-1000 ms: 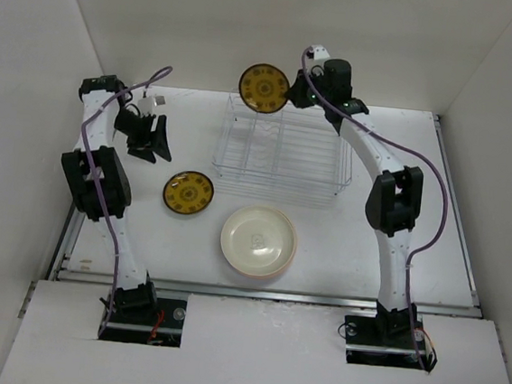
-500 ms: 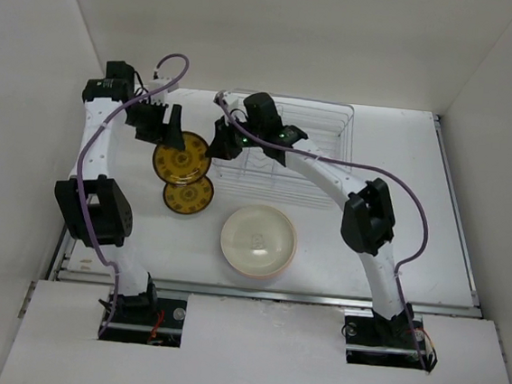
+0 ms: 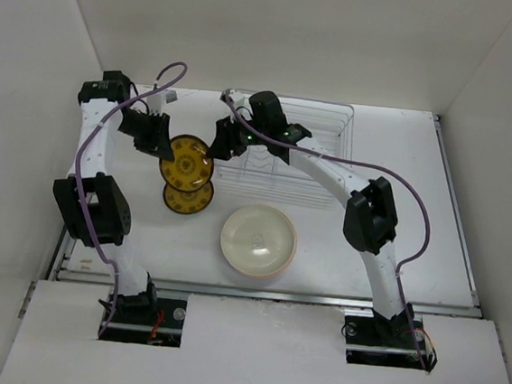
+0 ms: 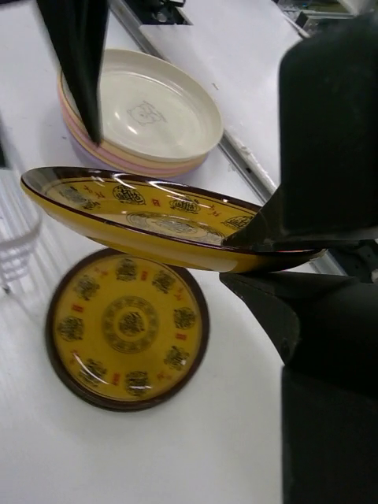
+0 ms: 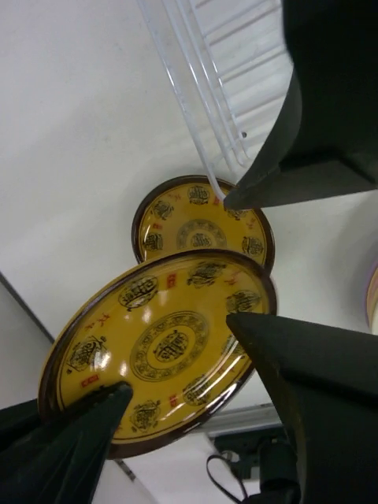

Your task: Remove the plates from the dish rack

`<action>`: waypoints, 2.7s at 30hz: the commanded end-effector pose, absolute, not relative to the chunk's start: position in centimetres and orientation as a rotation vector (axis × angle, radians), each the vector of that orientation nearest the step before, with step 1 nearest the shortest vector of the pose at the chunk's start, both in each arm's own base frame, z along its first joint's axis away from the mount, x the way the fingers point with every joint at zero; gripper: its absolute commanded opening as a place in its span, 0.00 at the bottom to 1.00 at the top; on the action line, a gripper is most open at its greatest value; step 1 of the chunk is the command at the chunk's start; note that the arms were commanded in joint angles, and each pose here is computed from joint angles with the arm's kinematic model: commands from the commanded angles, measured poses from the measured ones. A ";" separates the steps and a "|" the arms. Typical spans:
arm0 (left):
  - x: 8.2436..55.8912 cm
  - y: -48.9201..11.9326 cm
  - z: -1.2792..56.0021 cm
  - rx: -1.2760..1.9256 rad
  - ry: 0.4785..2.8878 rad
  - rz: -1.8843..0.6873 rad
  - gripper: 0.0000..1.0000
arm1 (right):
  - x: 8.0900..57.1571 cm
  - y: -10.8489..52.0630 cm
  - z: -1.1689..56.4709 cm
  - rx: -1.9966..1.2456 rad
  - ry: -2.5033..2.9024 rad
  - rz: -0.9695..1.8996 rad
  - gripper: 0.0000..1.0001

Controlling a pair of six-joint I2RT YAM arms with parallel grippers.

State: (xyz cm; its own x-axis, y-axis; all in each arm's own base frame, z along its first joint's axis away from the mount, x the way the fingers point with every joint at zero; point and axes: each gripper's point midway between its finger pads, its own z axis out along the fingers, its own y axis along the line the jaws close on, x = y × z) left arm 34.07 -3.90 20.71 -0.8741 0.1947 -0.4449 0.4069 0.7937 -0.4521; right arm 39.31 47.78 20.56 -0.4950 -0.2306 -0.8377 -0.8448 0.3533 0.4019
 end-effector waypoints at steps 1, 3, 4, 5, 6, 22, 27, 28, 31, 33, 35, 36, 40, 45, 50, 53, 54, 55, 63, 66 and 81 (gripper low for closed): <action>32.2 -2.0 20.8 0.456 2.649 -0.839 0.00 | 38.3 47.5 27.8 -0.940 1.775 1.145 0.63; 31.1 -1.0 20.3 0.444 2.706 -0.899 0.00 | 38.7 46.6 29.4 -0.915 1.761 1.074 0.78; 30.7 -0.7 19.8 0.468 2.732 -0.895 0.00 | 38.9 46.3 29.6 -0.899 1.763 1.053 0.86; 30.8 0.2 18.9 0.473 2.762 -0.876 0.00 | 39.5 45.7 29.6 -0.874 1.778 0.996 0.88; 30.3 0.6 17.5 0.467 2.816 -0.870 0.00 | 39.9 44.8 30.7 -0.846 1.770 0.969 0.88; 33.0 -1.9 10.6 0.399 2.955 -0.962 0.57 | 43.1 38.3 31.0 -0.702 1.848 0.710 0.92; 32.7 -2.2 10.7 0.454 2.949 -0.917 1.00 | 43.4 36.2 31.8 -0.650 1.849 0.656 0.92; 32.4 -2.1 10.9 0.458 2.954 -0.901 1.00 | 43.5 36.1 31.7 -0.644 1.850 0.647 0.92; 32.4 -1.7 11.8 0.462 2.908 -0.797 1.00 | 43.8 34.9 31.8 -0.613 1.858 0.612 0.92; 32.3 -0.8 12.6 0.442 2.906 -0.679 1.00 | 44.1 34.0 31.5 -0.589 1.871 0.580 0.92; 32.1 0.3 12.4 0.437 2.920 -0.559 1.00 | 43.7 33.3 32.4 -0.562 1.862 0.571 0.93; 31.9 0.7 12.4 0.440 2.924 -0.518 1.00 | 43.6 33.1 32.5 -0.555 1.863 0.563 0.93; 31.7 1.1 11.7 0.518 2.959 -0.331 1.00 | 43.4 31.5 32.0 -0.525 1.886 0.543 0.93; 32.6 1.0 13.5 0.423 2.907 -0.298 1.00 | 42.4 29.5 34.0 -0.448 1.869 0.502 0.93; 34.1 8.6 18.1 -0.115 2.719 0.153 1.00 | 43.6 18.6 35.0 0.044 1.862 0.023 1.00; 32.8 13.6 20.2 -0.424 2.605 0.400 1.00 | 41.4 10.7 34.4 0.309 1.799 -0.377 1.00; 32.1 14.5 21.4 -0.480 2.562 0.447 1.00 | 39.2 6.5 34.0 0.426 1.723 -0.655 1.00; 31.3 15.6 21.7 -0.545 2.542 0.499 1.00 | 37.9 4.8 34.2 0.484 1.670 -0.766 1.00; 26.6 19.8 24.7 -0.832 2.288 0.922 1.00 | 32.1 0.5 33.1 0.595 1.604 -0.890 1.00; 25.8 19.6 25.0 -0.824 2.265 0.919 1.00 | 31.2 0.3 33.7 0.626 1.637 -0.785 1.00; 24.1 18.6 25.4 -0.764 2.286 0.882 1.00 | 30.5 0.7 34.2 0.655 1.690 -0.647 1.00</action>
State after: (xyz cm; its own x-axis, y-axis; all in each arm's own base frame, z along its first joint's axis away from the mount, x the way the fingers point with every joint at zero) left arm 24.73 18.84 24.67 -0.6874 -0.3160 -0.6539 -0.6715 0.6197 0.4064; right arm 30.86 0.64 32.59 -0.2388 0.0442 -0.9701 0.7159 0.6829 -0.1451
